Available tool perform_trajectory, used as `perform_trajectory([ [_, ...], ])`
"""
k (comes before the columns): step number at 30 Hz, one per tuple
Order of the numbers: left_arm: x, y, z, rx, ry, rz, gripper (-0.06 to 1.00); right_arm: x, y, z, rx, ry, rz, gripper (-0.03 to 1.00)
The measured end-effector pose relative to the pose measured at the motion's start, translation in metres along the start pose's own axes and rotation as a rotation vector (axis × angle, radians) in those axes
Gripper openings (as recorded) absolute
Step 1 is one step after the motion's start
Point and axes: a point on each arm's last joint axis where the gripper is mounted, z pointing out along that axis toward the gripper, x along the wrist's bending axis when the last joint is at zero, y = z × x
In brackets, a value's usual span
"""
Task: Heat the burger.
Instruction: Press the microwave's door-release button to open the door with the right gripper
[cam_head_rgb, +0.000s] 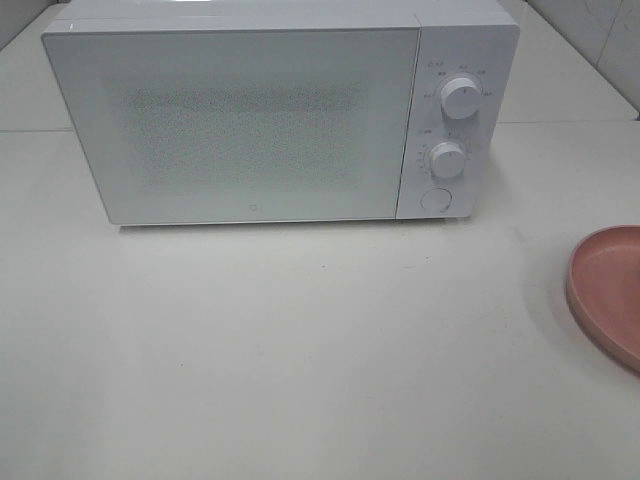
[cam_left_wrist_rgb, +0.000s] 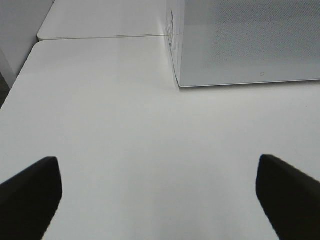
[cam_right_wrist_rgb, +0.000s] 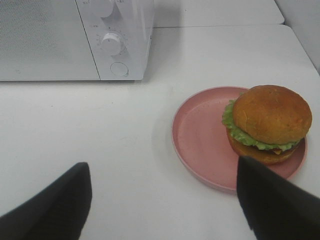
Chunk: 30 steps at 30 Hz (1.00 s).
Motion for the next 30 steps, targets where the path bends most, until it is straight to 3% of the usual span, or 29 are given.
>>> perform_trajectory([
  [30, 0.0, 0.0, 0.0, 0.0, 0.0, 0.0, 0.98, 0.0, 0.011, 0.0, -0.038, 0.003, -0.001, 0.76],
])
